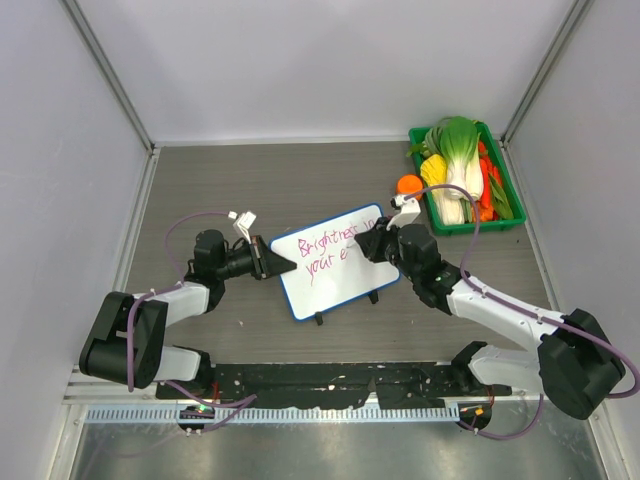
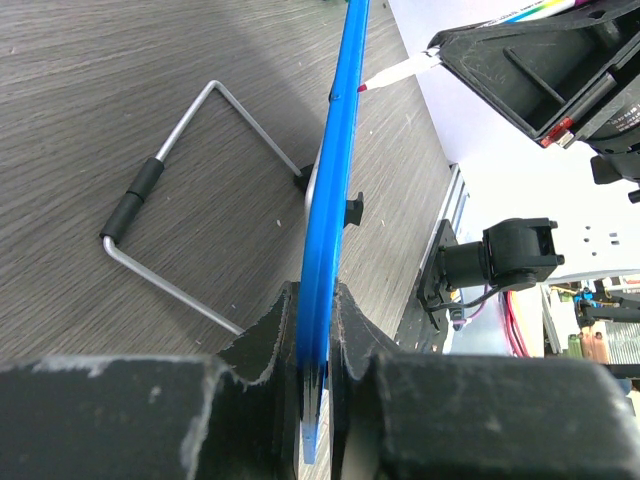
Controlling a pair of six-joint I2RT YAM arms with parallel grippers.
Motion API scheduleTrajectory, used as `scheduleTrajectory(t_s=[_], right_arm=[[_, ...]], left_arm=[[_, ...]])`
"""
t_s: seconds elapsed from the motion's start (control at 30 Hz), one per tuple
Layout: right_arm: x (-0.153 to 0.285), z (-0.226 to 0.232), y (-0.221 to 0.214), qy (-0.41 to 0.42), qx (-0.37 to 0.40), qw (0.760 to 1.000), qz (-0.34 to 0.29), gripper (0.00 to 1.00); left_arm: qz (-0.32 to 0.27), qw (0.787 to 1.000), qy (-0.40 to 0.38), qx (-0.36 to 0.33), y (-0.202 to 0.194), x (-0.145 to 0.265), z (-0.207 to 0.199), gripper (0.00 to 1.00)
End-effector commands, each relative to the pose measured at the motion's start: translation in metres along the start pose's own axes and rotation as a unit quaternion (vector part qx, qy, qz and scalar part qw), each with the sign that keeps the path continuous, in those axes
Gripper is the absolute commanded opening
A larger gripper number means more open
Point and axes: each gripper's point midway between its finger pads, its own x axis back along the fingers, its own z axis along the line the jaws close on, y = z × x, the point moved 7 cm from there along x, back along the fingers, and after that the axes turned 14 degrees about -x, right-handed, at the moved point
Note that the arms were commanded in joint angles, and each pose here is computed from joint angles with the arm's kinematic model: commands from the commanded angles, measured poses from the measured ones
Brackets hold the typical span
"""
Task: Write a sentence on the whiteboard
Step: Write with the whiteboard marker on the whiteboard.
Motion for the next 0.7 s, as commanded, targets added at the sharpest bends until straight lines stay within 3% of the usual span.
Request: scheduleTrajectory(t_s=[0.0, 0.67], right_arm=[[-0.001, 0.004, 0.006, 0.01, -0.007, 1.0, -0.021, 0.01], [0.011, -0.012, -0.009, -0.007, -0.004, 1.0, -0.001, 0.01]], left_arm=[[0.017, 0.999, 0.042, -0.012, -0.011, 0.0, 0.014, 0.0], [0.017, 0.999, 0.043, -0.011, -0.011, -0.001, 0.014, 0.0]])
